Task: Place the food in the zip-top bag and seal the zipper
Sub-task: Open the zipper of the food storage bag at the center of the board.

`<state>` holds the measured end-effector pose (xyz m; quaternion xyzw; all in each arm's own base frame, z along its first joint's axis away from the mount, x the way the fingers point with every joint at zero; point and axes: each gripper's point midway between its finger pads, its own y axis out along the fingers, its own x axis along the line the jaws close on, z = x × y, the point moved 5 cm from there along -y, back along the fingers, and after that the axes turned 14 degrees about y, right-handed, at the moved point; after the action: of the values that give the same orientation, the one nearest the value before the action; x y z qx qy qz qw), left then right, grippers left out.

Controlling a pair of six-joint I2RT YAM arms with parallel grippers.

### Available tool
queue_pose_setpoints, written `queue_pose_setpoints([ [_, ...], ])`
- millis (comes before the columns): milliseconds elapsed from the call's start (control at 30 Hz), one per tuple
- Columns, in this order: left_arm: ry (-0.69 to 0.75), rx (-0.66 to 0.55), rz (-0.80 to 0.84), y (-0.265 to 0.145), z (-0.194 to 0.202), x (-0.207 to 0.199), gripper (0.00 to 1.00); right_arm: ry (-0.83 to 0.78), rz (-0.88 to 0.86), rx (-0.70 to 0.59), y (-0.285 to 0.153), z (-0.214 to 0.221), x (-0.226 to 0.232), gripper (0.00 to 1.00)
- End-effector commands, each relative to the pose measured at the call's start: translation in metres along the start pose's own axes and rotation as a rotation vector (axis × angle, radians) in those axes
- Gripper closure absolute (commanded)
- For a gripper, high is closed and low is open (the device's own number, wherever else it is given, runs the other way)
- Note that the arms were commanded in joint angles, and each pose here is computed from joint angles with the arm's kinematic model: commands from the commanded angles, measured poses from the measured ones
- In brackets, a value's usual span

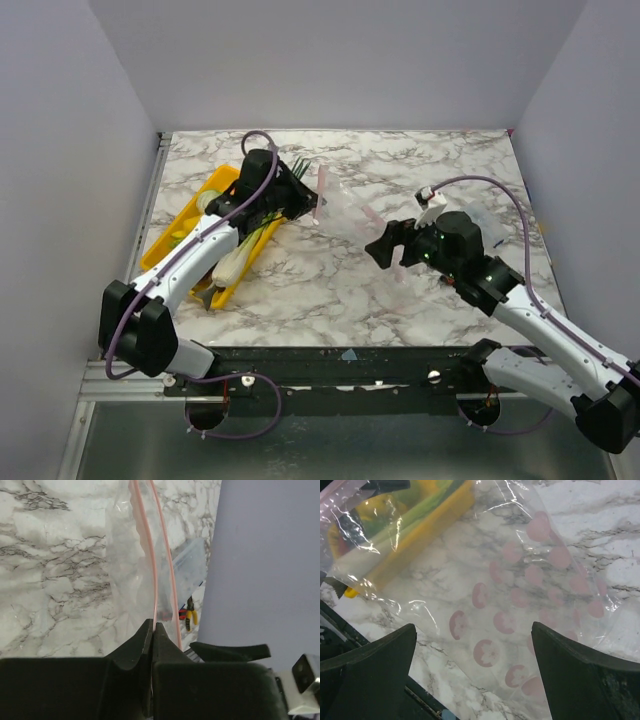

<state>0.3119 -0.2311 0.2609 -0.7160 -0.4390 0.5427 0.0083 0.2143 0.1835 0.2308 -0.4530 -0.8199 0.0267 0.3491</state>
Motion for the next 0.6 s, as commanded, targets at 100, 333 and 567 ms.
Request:
queue_pose_setpoints([
  [100, 0.438, -0.074, -0.051, -0.01, 0.023, -0.013, 1.0, 0.155, -0.014, 0.061, -0.015, -0.023, 0.032, 0.0],
  [333, 0.539, -0.166, 0.001, -0.03, 0.034, -0.038, 1.0, 0.239, 0.052, -0.063, -0.018, -0.067, 0.047, 0.0],
  [567, 0.584, -0.254, 0.023, -0.046, 0.037, -0.053, 1.0, 0.269, 0.257, -0.038, 0.008, -0.096, 0.052, 0.0],
])
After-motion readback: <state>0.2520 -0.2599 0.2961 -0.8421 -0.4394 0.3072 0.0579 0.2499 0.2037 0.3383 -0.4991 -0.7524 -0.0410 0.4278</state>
